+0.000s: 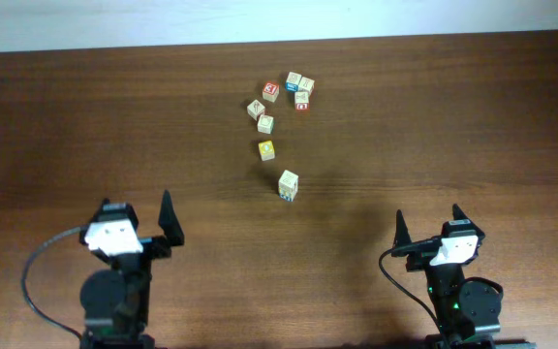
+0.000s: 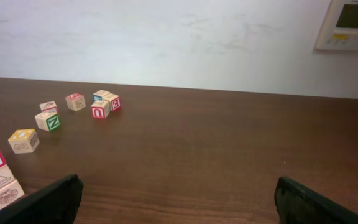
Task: Rotate 3 blocks
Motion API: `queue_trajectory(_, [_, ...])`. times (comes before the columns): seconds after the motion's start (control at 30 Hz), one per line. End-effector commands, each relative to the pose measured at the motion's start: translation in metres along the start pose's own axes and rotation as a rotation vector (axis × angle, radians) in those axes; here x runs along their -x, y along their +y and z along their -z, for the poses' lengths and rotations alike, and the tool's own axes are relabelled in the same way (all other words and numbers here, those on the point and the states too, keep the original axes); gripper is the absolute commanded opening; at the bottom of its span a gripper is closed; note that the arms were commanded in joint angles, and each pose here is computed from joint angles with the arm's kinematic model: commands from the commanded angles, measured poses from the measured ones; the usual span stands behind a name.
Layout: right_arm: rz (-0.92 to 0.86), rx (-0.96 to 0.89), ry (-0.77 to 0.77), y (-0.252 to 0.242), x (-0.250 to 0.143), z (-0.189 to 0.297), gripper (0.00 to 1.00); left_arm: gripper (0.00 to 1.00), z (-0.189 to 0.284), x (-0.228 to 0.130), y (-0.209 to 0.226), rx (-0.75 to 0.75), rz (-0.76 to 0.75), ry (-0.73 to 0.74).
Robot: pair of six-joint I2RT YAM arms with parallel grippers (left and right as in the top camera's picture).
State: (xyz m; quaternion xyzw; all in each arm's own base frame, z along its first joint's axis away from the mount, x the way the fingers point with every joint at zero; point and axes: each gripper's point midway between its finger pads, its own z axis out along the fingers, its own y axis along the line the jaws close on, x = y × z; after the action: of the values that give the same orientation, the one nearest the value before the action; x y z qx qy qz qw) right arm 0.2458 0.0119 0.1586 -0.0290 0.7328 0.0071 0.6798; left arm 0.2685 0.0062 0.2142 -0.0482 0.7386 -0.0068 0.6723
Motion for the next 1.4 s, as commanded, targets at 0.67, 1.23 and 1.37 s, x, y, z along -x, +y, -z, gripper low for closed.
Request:
queue_trajectory(0.67, [0.0,-0.007,0.002,-0.002,-0.003,0.0,0.98,0.99,0.017,-0.057,0.012,0.026,-0.142,-0.024])
queue_trajectory(1.23, [0.0,-0.007,0.002,-0.002,-0.003,0.0,0.98,0.99,0.017,-0.057,0.012,0.026,-0.142,-0.024])
queue_trajectory(1.37, [0.0,-0.007,0.002,-0.002,-0.003,0.0,0.98,0.99,0.017,-0.057,0.012,0.026,-0.142,-0.024])
